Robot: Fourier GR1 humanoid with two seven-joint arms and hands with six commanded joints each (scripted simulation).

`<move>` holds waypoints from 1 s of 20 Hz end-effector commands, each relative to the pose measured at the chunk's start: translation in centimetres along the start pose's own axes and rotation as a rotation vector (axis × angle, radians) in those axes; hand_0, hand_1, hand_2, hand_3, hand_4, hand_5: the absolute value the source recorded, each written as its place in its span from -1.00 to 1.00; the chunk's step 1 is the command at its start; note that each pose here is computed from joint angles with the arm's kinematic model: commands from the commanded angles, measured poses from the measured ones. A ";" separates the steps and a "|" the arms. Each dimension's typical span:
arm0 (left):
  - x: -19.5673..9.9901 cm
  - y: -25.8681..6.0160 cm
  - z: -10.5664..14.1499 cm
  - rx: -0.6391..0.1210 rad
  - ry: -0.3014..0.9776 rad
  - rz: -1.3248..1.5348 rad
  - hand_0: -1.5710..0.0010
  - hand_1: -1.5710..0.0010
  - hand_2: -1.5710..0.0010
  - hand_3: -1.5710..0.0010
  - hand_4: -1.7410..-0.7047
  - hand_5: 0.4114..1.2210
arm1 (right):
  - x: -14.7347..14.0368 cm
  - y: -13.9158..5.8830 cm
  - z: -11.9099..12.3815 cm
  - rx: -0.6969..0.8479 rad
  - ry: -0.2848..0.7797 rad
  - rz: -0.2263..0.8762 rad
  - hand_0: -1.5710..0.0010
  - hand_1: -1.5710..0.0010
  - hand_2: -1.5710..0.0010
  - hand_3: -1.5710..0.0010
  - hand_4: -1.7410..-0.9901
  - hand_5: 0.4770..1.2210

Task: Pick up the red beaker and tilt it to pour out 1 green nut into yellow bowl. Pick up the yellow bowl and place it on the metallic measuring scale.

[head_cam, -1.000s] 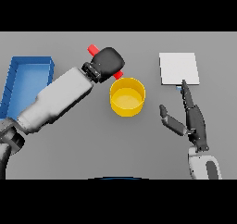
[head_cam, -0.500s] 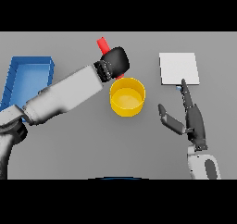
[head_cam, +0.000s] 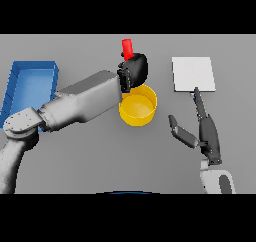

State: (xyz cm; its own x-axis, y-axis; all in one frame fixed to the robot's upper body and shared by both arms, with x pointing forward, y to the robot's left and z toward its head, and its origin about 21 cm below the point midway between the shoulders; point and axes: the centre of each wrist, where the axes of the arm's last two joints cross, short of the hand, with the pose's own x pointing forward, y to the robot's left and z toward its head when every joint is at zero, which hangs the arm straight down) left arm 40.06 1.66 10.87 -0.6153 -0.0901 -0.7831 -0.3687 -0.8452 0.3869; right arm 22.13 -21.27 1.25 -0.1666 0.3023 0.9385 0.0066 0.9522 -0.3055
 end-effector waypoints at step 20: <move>-23.4 -2.0 10.7 0.123 0.634 0.653 -1.00 -1.00 -1.00 -0.82 -0.99 1.00 | -0.4 -0.3 -0.7 0.007 -0.024 0.026 1.00 1.00 1.00 1.00 0.60 -0.57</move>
State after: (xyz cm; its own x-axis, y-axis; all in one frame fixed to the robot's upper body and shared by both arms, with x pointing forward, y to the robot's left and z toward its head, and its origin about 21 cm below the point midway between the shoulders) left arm 47.75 11.21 33.69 -0.2384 -0.8346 -0.4966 -0.1732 -0.4666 0.8674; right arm 22.91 -21.64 1.11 -0.1899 0.3258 0.9262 0.0044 0.9436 -0.3310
